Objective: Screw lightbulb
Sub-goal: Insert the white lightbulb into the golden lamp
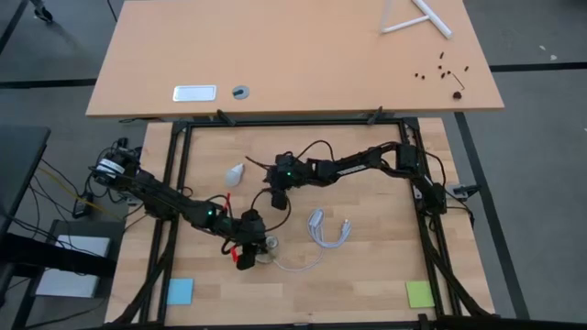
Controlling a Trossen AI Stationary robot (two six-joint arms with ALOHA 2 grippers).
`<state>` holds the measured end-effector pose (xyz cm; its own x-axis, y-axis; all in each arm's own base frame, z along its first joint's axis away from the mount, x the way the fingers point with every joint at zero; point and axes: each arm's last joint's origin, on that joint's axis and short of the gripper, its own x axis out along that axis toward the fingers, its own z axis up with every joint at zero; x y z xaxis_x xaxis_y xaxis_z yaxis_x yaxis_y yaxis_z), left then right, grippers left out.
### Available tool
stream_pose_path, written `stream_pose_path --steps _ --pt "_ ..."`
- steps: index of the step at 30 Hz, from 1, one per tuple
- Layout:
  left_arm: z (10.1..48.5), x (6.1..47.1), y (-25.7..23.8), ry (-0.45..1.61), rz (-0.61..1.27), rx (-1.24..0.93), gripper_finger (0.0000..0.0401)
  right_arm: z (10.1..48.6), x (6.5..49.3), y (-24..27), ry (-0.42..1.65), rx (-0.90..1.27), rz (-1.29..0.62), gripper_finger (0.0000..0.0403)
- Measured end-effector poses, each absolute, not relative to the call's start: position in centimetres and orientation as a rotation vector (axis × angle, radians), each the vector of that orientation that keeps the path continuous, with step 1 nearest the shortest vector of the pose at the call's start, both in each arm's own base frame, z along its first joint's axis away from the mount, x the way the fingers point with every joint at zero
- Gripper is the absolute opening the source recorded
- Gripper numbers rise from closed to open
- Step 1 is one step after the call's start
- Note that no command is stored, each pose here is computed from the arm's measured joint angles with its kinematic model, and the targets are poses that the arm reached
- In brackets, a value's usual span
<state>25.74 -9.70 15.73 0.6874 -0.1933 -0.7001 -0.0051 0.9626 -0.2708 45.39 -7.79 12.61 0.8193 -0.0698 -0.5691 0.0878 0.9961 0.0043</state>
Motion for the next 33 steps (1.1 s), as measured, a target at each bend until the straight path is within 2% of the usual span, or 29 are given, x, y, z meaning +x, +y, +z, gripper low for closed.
stream_pose_path --steps 5,8,14,19,28,33 --pt "15.8 25.8 -9.5 0.778 -0.036 -0.235 0.0212 13.1 44.9 -7.9 0.651 0.03 -0.083 0.0045" --pt "15.8 25.9 -9.4 0.766 -0.01 -0.228 0.0237 13.7 44.7 -7.8 0.666 0.006 -0.07 0.001" --pt "14.6 26.6 -9.6 0.768 0.002 -0.223 0.0247 14.7 43.8 -7.7 0.739 0.008 -0.065 0.002" --pt "14.4 26.5 -9.7 0.804 -0.003 -0.216 0.0247 15.4 42.8 -7.5 0.82 -0.012 -0.048 0.0007" --pt "21.4 25.4 -9.0 0.807 0.043 -0.096 0.0246 16.5 41.8 -7.4 0.883 -0.035 -0.035 0.0006" --pt "24.1 23.5 -7.8 0.833 0.156 -0.087 0.023 16.8 41.5 -7.1 0.905 -0.047 -0.02 0.0005"
